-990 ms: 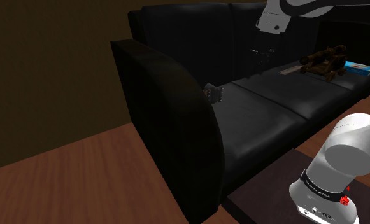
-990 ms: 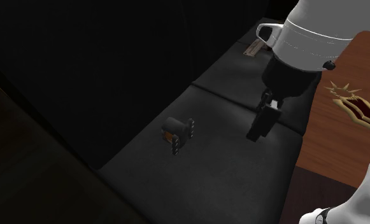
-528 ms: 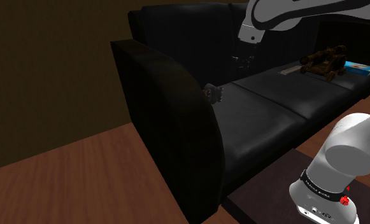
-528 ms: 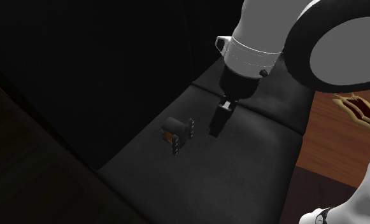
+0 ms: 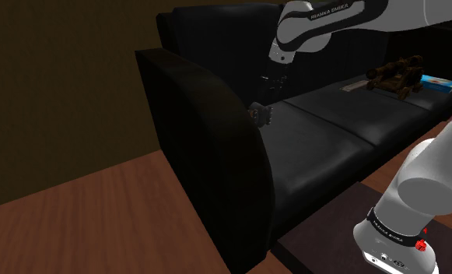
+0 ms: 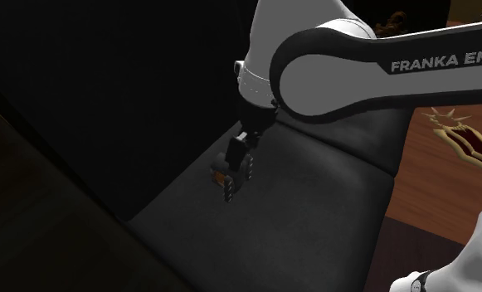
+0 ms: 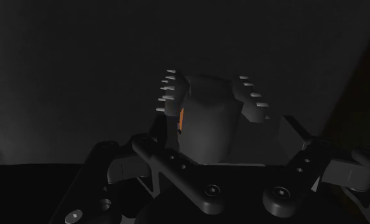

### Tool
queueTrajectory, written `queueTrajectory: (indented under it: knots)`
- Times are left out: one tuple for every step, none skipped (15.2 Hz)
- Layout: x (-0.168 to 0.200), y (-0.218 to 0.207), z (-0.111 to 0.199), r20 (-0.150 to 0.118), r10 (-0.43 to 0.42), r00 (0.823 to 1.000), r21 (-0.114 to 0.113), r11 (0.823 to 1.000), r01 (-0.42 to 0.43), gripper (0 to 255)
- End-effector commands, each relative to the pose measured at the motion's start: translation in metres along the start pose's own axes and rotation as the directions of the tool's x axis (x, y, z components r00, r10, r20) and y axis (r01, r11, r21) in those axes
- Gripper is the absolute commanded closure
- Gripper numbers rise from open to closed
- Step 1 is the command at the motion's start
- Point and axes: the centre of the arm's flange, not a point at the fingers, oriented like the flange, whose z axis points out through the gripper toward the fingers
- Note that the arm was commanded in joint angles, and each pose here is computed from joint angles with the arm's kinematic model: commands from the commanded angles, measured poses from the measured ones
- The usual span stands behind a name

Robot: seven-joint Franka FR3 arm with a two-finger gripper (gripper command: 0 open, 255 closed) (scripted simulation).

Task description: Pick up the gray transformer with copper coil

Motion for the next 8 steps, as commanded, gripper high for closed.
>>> queueTrajectory:
  knots:
    - [0.022,0.002,0.013,-0.006,-0.001,1.0,0.006,1.0,0.001,0]
    - [0.033,0.003,0.02,-0.009,-0.002,1.0,0.01,1.0,0.002,0]
    - [0.038,0.004,0.023,-0.01,-0.002,1.0,0.011,1.0,0.002,0]
    - [0.038,0.005,0.029,-0.01,-0.002,1.0,0.011,1.0,0.002,0]
    - [0.037,0.005,0.034,-0.01,-0.002,1.0,0.011,1.0,0.002,0]
    - [0.036,0.006,0.039,-0.01,-0.002,1.0,0.011,1.0,0.002,0]
    - [0.035,0.007,0.044,-0.01,-0.002,1.0,0.011,1.0,0.002,0]
    - [0.035,0.008,0.049,-0.01,-0.002,1.0,0.011,1.0,0.002,0]
